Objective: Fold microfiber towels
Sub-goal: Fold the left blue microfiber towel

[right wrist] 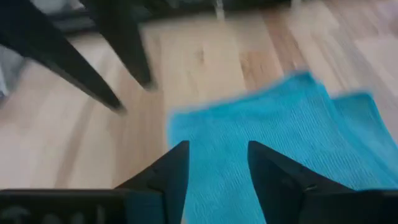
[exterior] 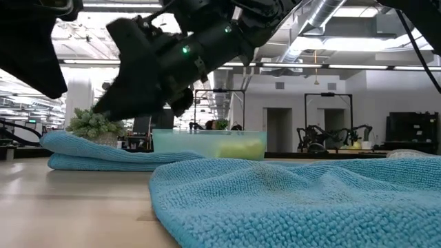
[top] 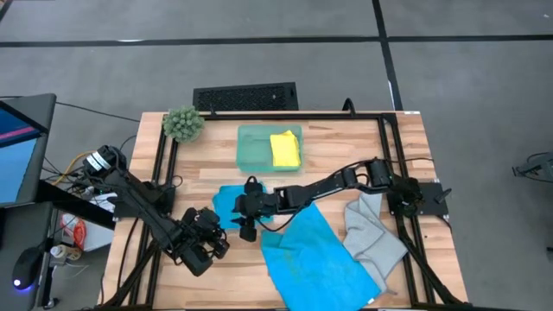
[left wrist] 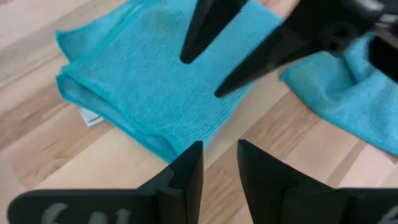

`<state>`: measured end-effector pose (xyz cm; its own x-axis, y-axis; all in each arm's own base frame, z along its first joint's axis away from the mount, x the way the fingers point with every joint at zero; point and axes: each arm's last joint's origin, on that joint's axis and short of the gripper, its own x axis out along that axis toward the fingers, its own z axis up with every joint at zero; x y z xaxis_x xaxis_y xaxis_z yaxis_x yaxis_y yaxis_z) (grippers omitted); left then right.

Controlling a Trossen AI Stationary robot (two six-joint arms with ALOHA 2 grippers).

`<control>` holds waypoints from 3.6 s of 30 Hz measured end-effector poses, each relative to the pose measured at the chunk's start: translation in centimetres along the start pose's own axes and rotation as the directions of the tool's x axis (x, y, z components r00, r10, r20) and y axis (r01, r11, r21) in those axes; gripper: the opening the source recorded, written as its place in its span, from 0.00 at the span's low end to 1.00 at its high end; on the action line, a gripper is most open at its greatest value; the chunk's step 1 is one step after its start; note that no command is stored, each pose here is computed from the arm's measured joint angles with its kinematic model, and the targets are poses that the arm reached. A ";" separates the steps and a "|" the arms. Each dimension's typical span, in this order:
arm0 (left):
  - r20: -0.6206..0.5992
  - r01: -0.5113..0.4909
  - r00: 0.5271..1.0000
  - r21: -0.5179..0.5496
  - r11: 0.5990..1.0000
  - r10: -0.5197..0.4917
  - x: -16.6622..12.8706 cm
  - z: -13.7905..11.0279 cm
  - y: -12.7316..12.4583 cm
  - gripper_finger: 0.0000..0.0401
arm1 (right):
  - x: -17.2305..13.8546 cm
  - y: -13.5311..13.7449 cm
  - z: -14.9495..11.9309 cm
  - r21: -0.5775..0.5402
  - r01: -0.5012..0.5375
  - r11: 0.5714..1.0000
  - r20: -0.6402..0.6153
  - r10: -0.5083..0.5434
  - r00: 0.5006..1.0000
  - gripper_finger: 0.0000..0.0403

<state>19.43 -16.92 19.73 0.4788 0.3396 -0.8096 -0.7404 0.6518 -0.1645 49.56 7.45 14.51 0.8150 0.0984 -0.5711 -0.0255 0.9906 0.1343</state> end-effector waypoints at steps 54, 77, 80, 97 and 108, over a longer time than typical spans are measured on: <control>0.169 0.043 0.983 -0.587 0.808 0.071 7.9 1.5 9.9 0.51 | -23.9 10.3 0.9 -0.356 0.365 0.860 -0.357 -0.487 0.798 0.45; 0.159 0.101 0.987 -0.568 0.816 -0.012 8.1 2.2 8.9 0.01 | -25.0 12.1 -0.3 -0.392 0.367 0.844 -0.358 -0.507 0.784 0.36; 0.180 0.143 0.982 -0.550 0.823 -0.050 7.7 3.1 7.8 0.01 | -25.1 12.2 -0.3 -0.392 0.368 0.843 -0.354 -0.508 0.785 0.35; 0.151 0.010 0.987 -0.410 0.912 0.057 8.2 6.6 8.1 0.00 | -25.1 12.2 -0.3 -0.384 0.387 0.838 -0.340 -0.518 0.785 0.32; 0.159 0.047 0.987 -0.491 0.870 0.036 10.3 4.1 10.7 0.00 | -22.0 11.5 -2.8 -0.348 0.415 0.841 -0.280 -0.516 0.810 0.32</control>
<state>18.40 -3.65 11.94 0.5205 0.4661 -0.7154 -0.8532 0.2505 -0.4576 29.73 16.94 26.30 0.5112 -0.4046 -0.7583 0.1158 0.9066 -0.4057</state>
